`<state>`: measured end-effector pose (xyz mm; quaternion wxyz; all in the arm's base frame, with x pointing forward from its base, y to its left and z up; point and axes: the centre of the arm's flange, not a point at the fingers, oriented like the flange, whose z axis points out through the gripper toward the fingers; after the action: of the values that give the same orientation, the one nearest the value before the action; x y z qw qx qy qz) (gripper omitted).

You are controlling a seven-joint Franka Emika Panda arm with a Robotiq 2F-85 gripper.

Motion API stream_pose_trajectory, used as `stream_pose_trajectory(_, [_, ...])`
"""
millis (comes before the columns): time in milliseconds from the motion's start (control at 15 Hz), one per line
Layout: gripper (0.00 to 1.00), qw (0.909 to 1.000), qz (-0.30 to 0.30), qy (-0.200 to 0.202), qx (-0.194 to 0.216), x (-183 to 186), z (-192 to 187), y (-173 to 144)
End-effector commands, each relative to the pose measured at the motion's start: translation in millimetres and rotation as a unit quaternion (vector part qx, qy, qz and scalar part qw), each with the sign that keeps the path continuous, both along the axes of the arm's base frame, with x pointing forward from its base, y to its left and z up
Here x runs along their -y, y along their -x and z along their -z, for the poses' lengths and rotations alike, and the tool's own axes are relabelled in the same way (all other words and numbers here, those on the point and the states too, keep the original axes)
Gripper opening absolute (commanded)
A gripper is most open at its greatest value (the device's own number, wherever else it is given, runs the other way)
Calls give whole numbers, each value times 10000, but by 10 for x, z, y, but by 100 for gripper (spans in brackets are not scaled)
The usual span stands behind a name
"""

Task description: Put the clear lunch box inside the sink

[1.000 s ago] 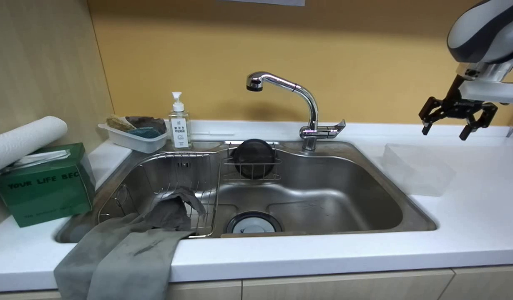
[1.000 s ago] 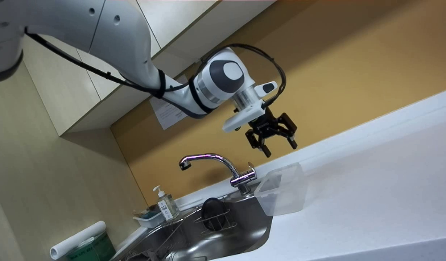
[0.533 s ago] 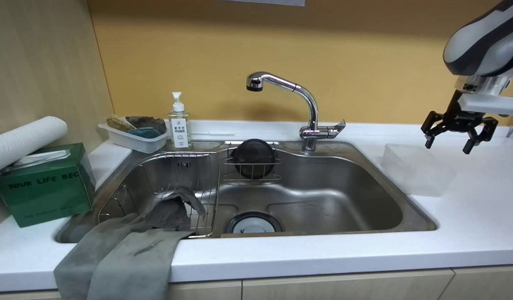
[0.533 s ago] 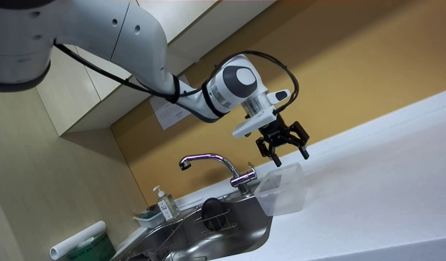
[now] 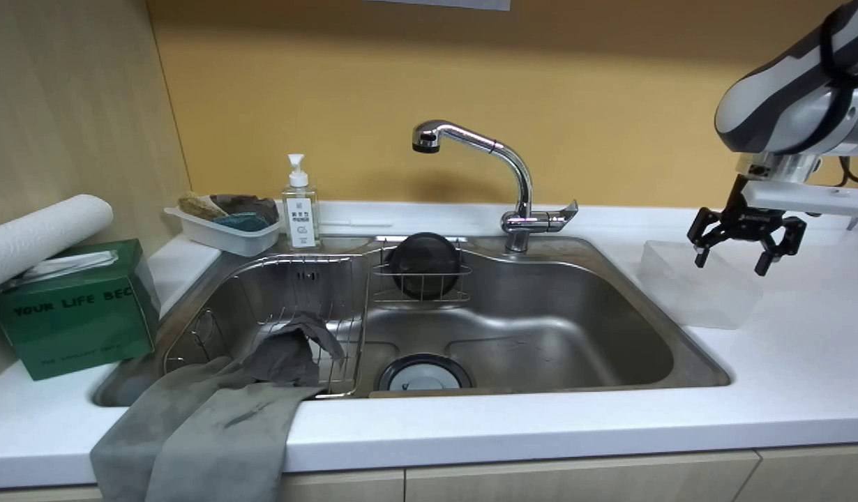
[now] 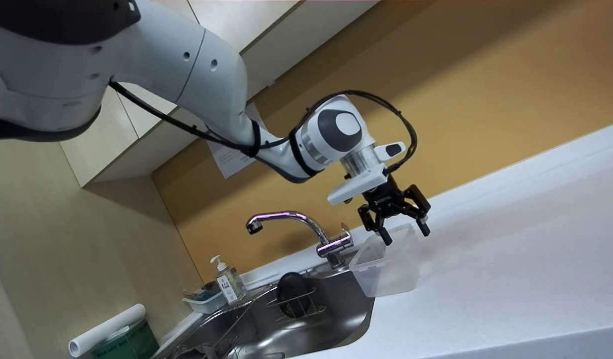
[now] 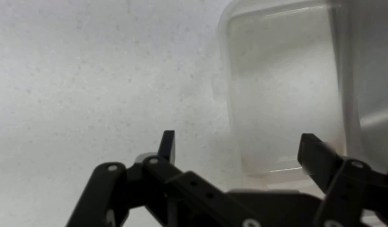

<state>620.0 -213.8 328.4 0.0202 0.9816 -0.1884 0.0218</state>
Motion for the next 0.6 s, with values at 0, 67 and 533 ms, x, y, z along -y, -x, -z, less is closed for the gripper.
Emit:
stream_pose_trajectory(0, [100,10000,41,-55,-20,36,66,-176])
stream_pose_trajectory(67, [100,10000,34,-57,-23,41,87,-188])
stream_pose_trajectory(533, [38,9998,123,-125,122,95,45,-206])
